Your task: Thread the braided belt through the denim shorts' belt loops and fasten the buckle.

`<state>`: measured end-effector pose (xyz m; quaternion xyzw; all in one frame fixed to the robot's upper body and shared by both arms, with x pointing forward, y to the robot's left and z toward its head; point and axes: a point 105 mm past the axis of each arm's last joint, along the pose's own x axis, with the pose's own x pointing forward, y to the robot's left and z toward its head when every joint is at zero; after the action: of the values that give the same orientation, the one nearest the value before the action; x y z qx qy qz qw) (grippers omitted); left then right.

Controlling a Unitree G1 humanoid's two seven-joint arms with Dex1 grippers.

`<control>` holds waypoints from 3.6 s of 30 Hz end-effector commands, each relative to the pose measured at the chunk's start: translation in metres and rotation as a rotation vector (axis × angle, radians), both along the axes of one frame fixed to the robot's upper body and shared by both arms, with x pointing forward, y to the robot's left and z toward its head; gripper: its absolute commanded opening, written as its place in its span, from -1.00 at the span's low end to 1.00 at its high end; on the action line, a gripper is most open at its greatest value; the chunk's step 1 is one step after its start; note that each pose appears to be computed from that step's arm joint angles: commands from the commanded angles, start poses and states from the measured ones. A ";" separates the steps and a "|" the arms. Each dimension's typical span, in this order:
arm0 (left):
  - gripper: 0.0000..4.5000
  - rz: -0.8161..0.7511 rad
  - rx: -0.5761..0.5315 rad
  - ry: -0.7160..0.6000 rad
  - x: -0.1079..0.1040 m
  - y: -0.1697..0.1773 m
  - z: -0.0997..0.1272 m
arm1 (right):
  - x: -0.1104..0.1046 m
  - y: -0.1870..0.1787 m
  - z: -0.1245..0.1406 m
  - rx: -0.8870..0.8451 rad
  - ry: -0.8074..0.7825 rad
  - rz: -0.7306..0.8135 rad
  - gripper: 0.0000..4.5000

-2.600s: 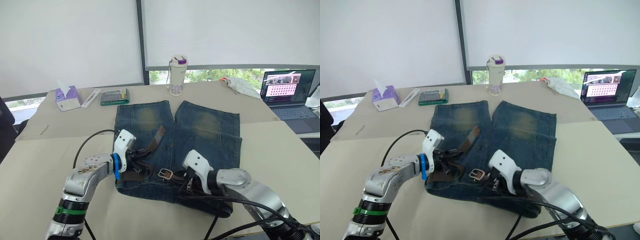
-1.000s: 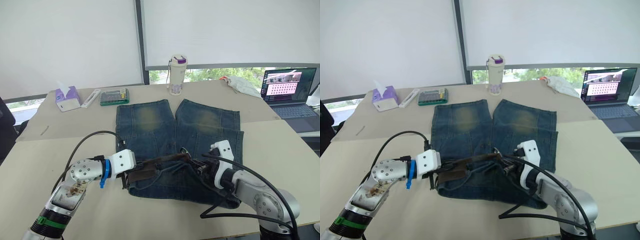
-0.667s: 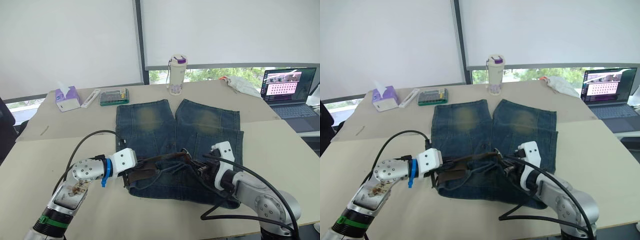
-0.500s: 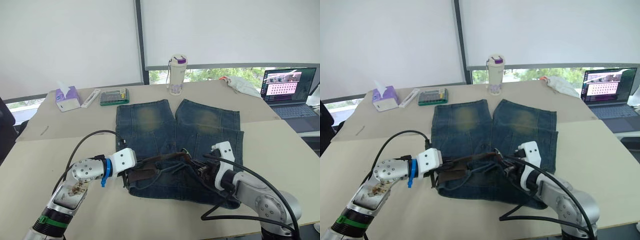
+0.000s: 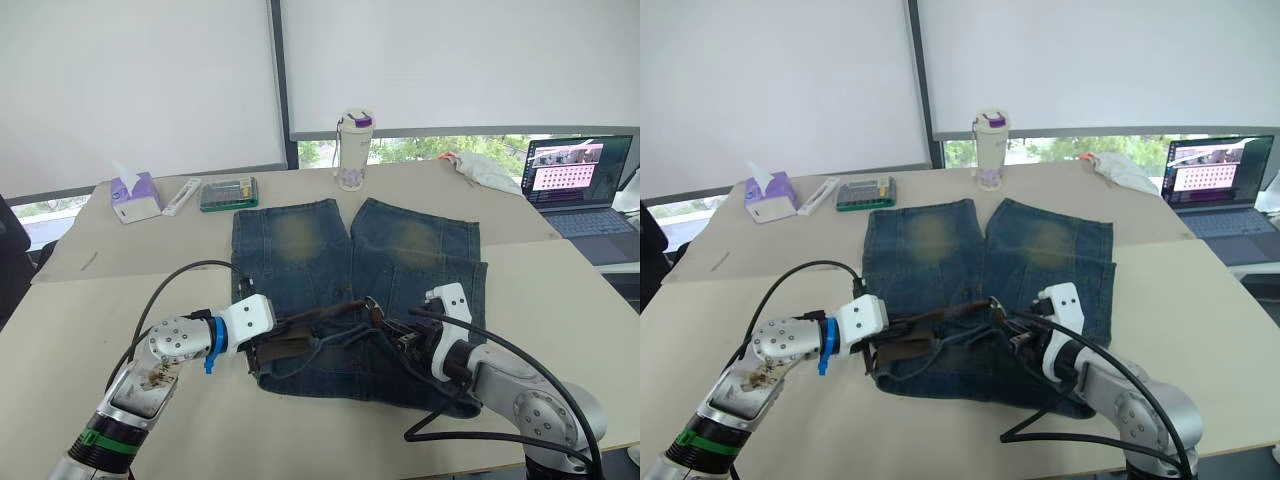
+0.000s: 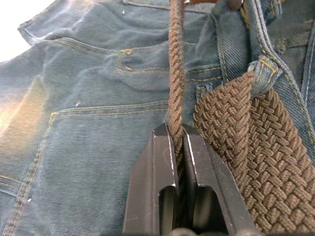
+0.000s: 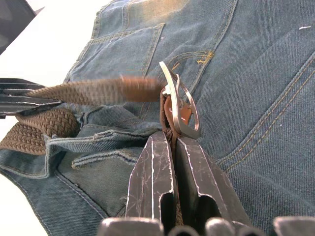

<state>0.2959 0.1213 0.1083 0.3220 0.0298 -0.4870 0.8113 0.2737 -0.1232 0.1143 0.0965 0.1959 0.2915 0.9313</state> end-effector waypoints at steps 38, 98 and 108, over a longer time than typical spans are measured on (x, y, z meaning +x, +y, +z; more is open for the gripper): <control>-1.00 0.001 -0.081 0.001 0.015 -0.034 0.001 | -0.012 0.009 -0.003 -0.429 -0.178 0.254 -0.81; 0.06 -0.343 -0.155 0.202 0.009 -0.129 0.087 | 0.011 -0.034 0.062 -1.098 -0.487 0.500 -1.00; 0.06 -0.293 0.018 0.195 0.017 -0.150 0.056 | 0.008 -0.027 0.080 -1.131 -0.508 0.484 -1.00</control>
<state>0.3100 -0.0260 0.1511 0.2712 0.0873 -0.6385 0.7150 0.2839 -0.1548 0.1789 -0.5080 0.1355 0.3684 0.7668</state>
